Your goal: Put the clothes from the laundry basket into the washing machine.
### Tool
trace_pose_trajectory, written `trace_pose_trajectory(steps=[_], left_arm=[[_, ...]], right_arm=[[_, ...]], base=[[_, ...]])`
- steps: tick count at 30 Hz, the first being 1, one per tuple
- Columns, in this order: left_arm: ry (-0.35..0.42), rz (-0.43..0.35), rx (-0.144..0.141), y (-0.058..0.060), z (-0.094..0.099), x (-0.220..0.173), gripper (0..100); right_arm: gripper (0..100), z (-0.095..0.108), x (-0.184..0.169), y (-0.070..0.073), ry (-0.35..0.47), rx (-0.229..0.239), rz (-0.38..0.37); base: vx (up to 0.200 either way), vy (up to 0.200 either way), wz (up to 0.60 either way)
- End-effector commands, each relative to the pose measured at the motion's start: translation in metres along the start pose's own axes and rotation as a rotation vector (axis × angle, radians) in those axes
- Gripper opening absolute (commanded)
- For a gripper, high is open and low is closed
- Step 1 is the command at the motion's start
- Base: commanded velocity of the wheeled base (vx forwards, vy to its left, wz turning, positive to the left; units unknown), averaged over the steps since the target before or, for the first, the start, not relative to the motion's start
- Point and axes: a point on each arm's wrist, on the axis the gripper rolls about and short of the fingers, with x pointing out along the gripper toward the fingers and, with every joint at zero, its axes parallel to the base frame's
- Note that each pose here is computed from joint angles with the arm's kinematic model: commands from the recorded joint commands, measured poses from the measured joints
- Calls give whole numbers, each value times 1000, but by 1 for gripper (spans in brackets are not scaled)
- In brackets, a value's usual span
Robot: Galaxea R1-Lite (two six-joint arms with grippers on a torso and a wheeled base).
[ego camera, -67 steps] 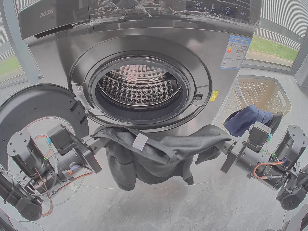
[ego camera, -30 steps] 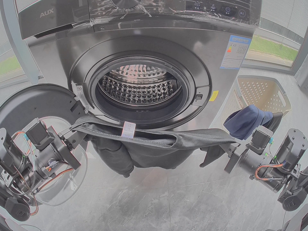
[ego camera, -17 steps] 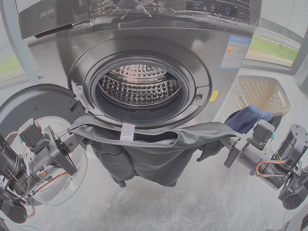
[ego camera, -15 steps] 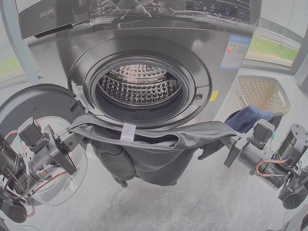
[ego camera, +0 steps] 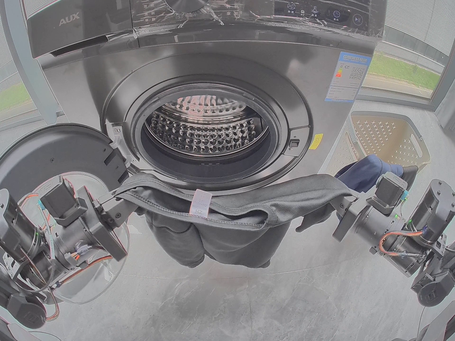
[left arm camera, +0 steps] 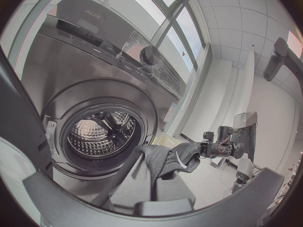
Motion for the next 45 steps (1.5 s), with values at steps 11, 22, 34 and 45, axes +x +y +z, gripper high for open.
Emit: trace_pose_trajectory(steps=[11, 22, 34, 45], left_arm=[[11, -80, -19, -15, -9, 31, 0], [-37, -97, -15, -13, -5, 56, 0], [-87, -52, -6, -14, 3, 60, 0], [-82, -69, -9, -18, 1, 59, 0]], right_arm=[[0, -5, -3, 0, 20, -2, -1], [100, -62, -11, 1, 286, -45, 10], [100, -110, -28, 21, 521, -56, 114], [100, -115, 25, 21, 368, -40, 106]], base=[[0, 0, 0], [0, 0, 0], [0, 0, 0], [0, 0, 0]])
